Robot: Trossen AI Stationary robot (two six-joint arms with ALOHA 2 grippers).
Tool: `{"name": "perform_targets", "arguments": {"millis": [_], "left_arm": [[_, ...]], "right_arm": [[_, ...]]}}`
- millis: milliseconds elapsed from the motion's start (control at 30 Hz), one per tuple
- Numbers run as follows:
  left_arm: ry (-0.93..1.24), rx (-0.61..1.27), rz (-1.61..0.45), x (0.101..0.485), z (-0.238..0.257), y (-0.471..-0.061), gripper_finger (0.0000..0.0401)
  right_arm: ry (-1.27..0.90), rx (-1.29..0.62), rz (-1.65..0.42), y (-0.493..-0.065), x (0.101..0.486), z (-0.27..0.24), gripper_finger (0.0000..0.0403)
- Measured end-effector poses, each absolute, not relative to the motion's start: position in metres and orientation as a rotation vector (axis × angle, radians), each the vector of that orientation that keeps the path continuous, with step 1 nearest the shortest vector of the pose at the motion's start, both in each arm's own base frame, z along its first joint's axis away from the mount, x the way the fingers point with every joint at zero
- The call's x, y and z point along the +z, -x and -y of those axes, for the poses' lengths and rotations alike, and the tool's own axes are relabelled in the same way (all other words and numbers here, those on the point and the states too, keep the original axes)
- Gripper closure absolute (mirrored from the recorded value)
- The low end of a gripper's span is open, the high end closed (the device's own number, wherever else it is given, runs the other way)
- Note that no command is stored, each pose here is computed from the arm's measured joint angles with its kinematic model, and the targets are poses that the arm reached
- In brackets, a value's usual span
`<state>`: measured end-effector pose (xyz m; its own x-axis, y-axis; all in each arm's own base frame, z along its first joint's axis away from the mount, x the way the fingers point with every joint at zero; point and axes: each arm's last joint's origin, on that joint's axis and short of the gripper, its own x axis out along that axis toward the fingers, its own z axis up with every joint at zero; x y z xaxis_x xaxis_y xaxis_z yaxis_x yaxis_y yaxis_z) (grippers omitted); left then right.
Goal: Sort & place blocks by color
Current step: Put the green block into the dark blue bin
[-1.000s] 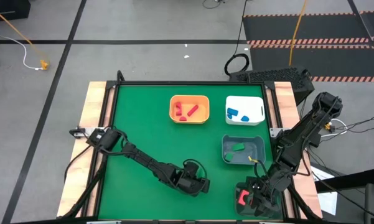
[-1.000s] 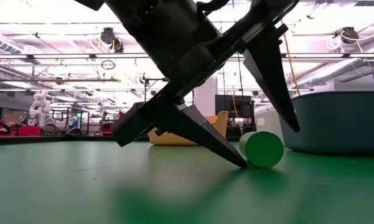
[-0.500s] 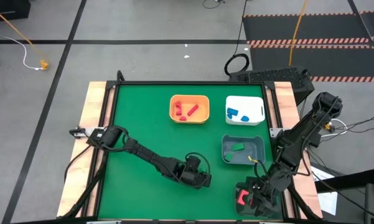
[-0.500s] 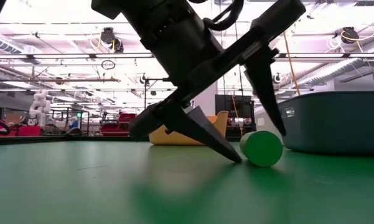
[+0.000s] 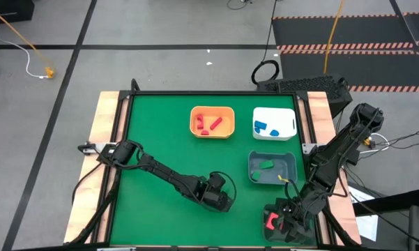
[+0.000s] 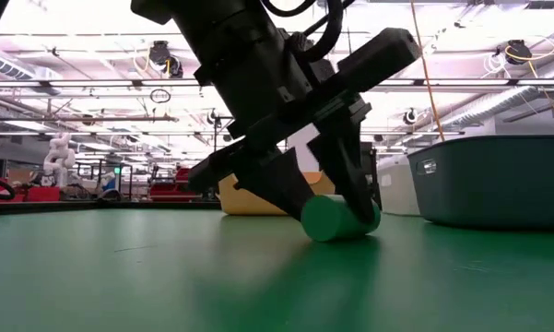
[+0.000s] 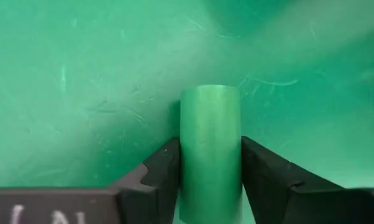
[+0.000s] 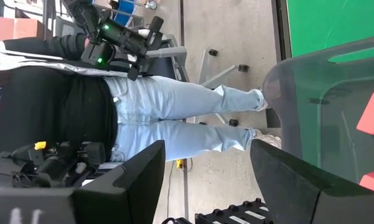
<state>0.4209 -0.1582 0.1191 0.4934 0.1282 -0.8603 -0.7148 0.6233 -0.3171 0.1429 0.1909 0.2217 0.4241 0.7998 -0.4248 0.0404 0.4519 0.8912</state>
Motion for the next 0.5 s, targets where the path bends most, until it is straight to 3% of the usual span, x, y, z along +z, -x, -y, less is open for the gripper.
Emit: {"name": "perform_targets", "arguments": {"millis": [167,500], "left_arm": [[0.640,0.549,-0.925,0.119,0.156,-0.421,0.0267],[0.719,0.480,-0.886,0.136,0.146,-0.428,0.0262]], "right_arm": [[-0.999,0.590,-1.033,-0.143,0.222,-0.191,0.0177],[-0.999,0.589,-1.031,-0.143,0.222,-0.191,0.0177]]}}
